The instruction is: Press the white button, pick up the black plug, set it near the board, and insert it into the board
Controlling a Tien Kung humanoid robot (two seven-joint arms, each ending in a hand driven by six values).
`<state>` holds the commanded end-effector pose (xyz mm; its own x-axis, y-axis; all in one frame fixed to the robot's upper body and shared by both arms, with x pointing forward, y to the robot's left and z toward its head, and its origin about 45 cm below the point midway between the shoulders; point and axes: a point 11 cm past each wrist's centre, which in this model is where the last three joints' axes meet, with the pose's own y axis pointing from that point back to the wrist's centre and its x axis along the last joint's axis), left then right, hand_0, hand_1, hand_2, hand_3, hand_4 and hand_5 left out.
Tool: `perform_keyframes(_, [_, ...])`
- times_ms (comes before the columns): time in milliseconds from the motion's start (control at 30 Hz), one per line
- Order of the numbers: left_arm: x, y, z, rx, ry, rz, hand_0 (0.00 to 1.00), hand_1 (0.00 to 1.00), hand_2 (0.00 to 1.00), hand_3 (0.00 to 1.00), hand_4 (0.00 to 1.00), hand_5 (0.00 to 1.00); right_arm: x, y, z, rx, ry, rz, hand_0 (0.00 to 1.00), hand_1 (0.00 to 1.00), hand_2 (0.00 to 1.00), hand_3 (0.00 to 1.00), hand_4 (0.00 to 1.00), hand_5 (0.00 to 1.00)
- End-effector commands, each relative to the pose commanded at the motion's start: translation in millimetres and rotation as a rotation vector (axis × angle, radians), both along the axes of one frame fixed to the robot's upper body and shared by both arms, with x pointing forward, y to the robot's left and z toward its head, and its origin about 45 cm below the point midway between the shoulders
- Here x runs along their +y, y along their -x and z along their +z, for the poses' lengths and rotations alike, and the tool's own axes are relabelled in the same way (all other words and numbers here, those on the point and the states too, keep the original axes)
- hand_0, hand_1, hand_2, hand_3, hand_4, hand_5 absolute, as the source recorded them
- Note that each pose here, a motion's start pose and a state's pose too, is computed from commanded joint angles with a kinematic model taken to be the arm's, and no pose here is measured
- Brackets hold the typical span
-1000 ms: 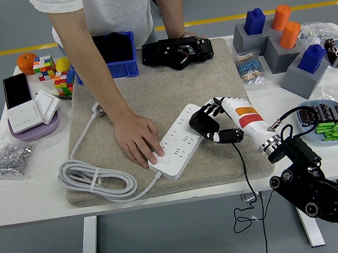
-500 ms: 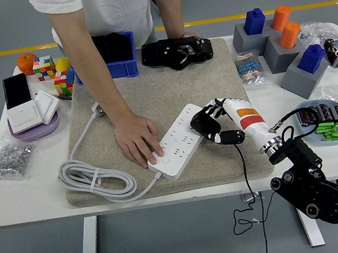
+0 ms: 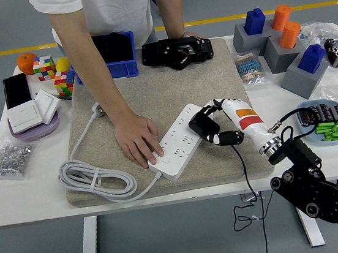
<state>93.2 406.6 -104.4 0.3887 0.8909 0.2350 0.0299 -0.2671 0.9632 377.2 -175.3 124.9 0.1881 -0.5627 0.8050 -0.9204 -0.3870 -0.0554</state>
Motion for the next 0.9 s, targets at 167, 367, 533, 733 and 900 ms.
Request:
perform_keyframes(167, [-0.5, 0.6, -0.3, 0.001, 0.001, 0.001, 0.699, 0.669, 0.646, 0.648, 0.557, 0.173, 0.2, -0.2, 0.4, -0.002, 0.000, -0.001, 0.734, 0.702, 0.664, 0.698, 0.998, 0.230])
perform_keyframes(367, [-0.5, 0.4, -0.3, 0.000, 0.001, 0.001, 0.699, 0.669, 0.646, 0.648, 0.557, 0.173, -0.6, -0.6, 0.7, -0.003, 0.002, -0.003, 0.736, 0.703, 0.668, 0.698, 0.998, 0.230])
perform_keyframes(533, [-1.6, 0.3, -0.5, 0.000, 0.003, 0.001, 0.699, 0.669, 0.646, 0.648, 0.557, 0.172, -1.0, -0.8, 1.5, -0.005, -0.002, -0.004, 0.735, 0.702, 0.670, 0.696, 0.998, 0.229])
perform_keyframes(733, [-1.9, 0.5, -0.7, 0.000, 0.004, 0.004, 0.699, 0.668, 0.646, 0.648, 0.558, 0.173, -1.6, -1.1, 3.8, -0.008, -0.010, -0.007, 0.738, 0.704, 0.672, 0.695, 0.998, 0.231])
perform_keyframes(900, [-3.0, 1.9, -1.4, 0.000, 0.006, 0.009, 0.699, 0.669, 0.646, 0.648, 0.558, 0.173, -1.4, -0.7, 9.4, -0.019, -0.026, -0.006, 0.743, 0.704, 0.671, 0.695, 0.998, 0.234])
